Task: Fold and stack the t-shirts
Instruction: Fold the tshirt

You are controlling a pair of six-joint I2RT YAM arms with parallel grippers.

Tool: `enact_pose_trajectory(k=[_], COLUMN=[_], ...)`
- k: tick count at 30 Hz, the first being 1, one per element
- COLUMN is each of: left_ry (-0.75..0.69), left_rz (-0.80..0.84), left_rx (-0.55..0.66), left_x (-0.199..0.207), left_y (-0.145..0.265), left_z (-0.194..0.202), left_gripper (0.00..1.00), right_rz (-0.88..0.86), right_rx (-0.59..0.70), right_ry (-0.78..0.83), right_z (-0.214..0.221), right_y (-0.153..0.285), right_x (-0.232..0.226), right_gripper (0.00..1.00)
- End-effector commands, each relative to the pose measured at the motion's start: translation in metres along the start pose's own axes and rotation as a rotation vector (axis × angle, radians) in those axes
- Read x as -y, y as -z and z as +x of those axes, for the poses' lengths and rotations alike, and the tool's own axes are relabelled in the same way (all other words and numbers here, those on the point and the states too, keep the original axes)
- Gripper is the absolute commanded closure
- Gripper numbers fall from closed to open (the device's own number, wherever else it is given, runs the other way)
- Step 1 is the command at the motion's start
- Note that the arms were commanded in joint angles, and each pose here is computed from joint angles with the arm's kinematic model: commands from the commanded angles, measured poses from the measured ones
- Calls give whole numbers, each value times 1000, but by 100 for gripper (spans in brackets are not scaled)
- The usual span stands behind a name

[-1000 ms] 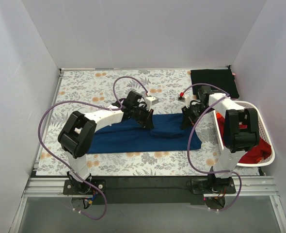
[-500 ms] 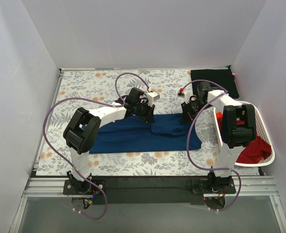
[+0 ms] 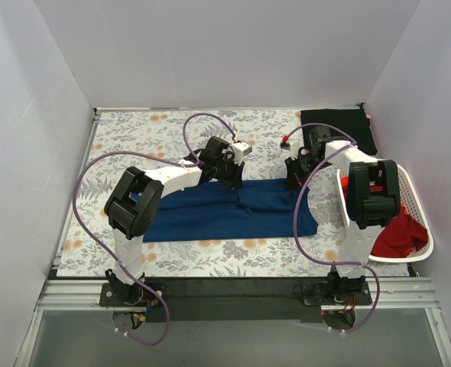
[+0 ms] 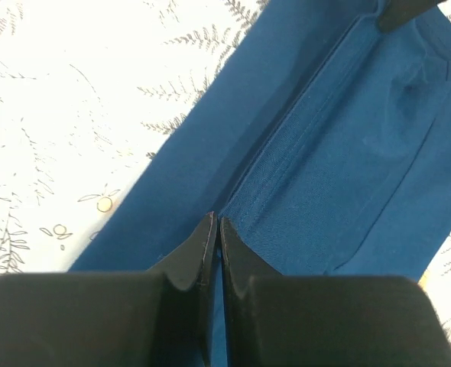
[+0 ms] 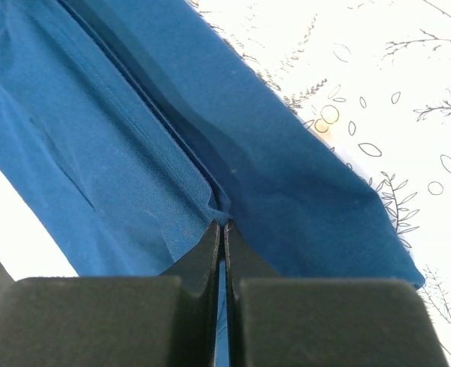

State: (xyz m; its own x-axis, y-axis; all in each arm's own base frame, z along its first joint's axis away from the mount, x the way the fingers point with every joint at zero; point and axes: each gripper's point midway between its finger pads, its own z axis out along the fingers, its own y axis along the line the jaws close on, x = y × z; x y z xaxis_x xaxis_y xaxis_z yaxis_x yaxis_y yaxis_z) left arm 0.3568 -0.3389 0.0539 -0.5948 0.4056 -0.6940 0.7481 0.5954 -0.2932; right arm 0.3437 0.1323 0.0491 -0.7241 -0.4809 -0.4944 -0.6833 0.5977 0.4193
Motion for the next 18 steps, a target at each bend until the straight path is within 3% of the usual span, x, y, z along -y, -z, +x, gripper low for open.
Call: enact_pose_trajectory(k=[1,6,7,8,9,11,13,18], left_ry=[-26,-30,-30,-31,-32,-10,8,6], left_rz=[-71,-107,-109,-112,-114,-134,-129,86], left_rx=[31,38,29,13,0,-36,-27,60], left_x=[-18,-27,-28,-29,-29,-32,-32,21], left_y=[4,2,0,0,0,7,20,66], left_z=[-14,-18,-16,-16,-15,-12,-19,-49], left_gripper=[100,100,98,87,78,65,56,57], right_rz=[63,98,103,110,120,132,145,91], right_rx=[15,17,15,13,6,3,24,104], right_ry=[13,22,18,14,11,12,28,62], right_z=[-12,-17,-16,-18,-17,-19,-30,-53], right_y=[5,3,3,4,4,10,25,50], right_x=[16,21,22,23,24,21,15,-16], right_gripper=[99,96,93,88,72,50,37,40])
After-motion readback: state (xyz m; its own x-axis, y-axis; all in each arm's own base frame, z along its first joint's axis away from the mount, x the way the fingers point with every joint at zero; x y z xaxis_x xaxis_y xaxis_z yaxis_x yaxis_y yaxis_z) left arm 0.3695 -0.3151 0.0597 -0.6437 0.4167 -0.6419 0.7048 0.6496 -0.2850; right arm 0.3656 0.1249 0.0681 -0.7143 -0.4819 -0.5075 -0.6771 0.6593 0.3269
